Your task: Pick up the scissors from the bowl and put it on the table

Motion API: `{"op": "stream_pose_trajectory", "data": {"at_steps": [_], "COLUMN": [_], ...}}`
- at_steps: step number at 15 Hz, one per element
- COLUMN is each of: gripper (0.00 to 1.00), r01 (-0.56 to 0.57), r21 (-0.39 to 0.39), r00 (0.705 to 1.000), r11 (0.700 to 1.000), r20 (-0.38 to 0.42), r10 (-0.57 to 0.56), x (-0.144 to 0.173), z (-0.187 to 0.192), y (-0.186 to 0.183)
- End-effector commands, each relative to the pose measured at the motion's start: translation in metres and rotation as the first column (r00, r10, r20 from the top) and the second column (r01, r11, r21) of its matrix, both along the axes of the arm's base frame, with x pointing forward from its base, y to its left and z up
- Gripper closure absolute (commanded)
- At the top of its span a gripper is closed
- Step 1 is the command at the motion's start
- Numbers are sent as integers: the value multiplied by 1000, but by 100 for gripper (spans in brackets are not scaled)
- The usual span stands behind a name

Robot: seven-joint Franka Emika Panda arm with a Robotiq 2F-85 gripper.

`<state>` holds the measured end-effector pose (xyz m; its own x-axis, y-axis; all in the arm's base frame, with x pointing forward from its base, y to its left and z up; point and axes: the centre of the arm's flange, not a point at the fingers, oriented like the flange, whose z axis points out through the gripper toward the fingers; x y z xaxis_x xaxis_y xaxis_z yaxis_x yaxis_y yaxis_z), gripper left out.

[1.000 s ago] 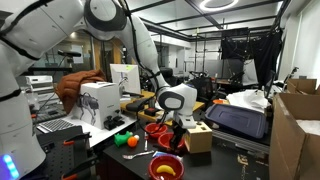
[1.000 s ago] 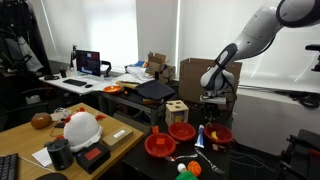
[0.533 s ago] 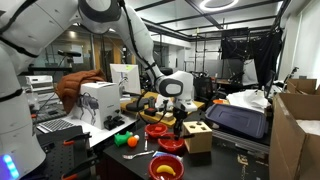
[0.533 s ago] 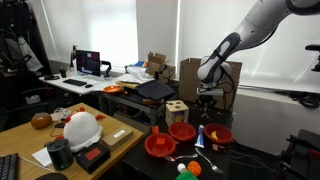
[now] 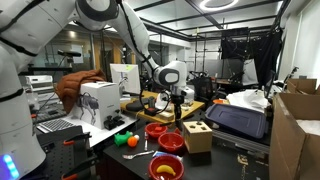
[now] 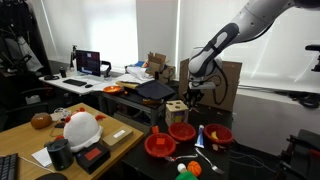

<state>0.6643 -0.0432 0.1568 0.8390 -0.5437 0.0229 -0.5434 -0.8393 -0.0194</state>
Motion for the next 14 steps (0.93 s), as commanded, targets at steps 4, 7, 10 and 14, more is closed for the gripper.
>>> {"op": "stream_pose_trajectory", "data": {"at_steps": [4, 7, 10, 14], "gripper": [93, 93, 93, 93], "r01": [-203, -249, -286, -329], "r21": [61, 105, 160, 233], "r00": [979, 968, 958, 943], "r11": [977, 963, 945, 915], "r20": [5, 16, 24, 19], "r10": [203, 249, 285, 334], "x": [3, -1, -8, -22], "z": [8, 4, -3, -15], "y": [34, 48, 60, 73]}}
